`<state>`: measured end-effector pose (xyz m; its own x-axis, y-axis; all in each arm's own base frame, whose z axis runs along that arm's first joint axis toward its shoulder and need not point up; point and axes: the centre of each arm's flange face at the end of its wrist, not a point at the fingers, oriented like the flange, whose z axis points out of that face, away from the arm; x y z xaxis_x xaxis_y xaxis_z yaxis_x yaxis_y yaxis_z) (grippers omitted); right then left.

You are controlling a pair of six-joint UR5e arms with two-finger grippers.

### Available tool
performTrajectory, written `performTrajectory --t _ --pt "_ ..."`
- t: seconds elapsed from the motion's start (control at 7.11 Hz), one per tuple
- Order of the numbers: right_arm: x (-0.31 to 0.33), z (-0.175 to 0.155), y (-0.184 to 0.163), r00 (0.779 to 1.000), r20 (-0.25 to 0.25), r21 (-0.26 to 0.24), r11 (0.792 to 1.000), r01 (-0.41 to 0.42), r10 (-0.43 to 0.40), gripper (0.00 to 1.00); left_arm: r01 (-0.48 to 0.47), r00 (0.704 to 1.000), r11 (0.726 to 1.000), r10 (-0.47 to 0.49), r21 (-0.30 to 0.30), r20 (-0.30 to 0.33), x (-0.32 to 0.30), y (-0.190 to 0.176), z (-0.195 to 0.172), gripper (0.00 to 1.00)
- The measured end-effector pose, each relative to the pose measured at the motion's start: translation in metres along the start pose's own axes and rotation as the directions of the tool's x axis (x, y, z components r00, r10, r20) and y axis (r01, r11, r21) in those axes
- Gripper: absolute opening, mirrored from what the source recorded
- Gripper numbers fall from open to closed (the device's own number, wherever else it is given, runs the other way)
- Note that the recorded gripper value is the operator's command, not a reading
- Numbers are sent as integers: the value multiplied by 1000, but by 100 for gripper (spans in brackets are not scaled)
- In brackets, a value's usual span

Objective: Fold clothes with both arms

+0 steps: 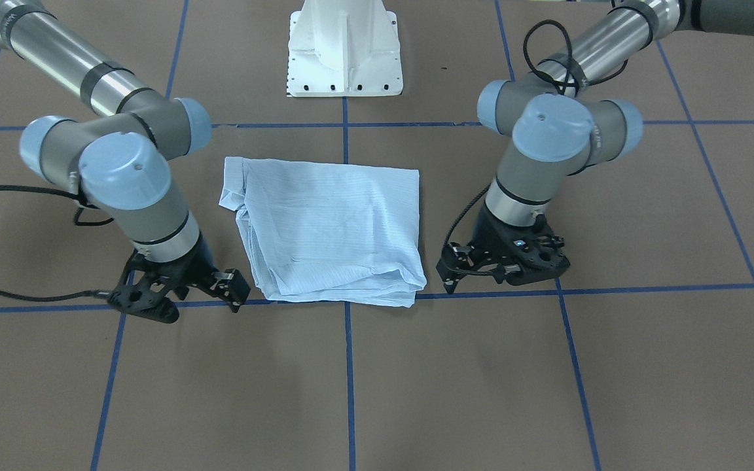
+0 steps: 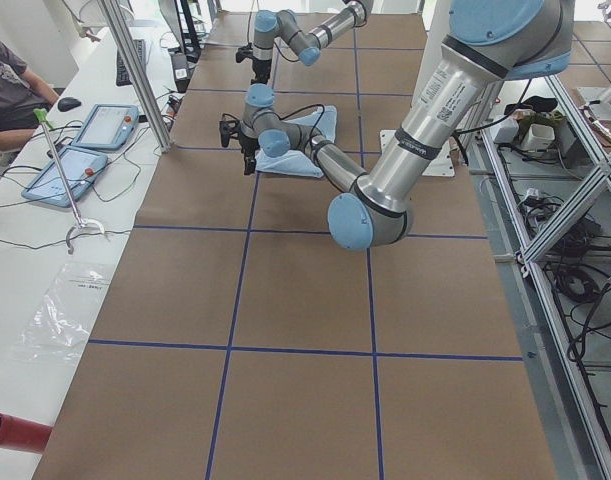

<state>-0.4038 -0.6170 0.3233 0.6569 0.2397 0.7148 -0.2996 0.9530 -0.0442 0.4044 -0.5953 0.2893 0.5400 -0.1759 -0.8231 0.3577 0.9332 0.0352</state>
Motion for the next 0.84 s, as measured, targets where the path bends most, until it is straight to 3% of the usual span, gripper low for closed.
performTrajectory --t 0.28,0.42,0.84 --pt "78 -33 -59 987 -68 -36 989 146 -149 100 -159 986 987 158 23 46 -84 -54 -43 100" --pt "129 -52 -86 970 -79 -68 972 226 -231 100 -242 967 970 240 22 80 -126 -78 -68 100" --pt "287 -89 -129 913 -28 -130 907 400 -406 100 -475 867 879 474 -35 152 -284 -133 -151 100"
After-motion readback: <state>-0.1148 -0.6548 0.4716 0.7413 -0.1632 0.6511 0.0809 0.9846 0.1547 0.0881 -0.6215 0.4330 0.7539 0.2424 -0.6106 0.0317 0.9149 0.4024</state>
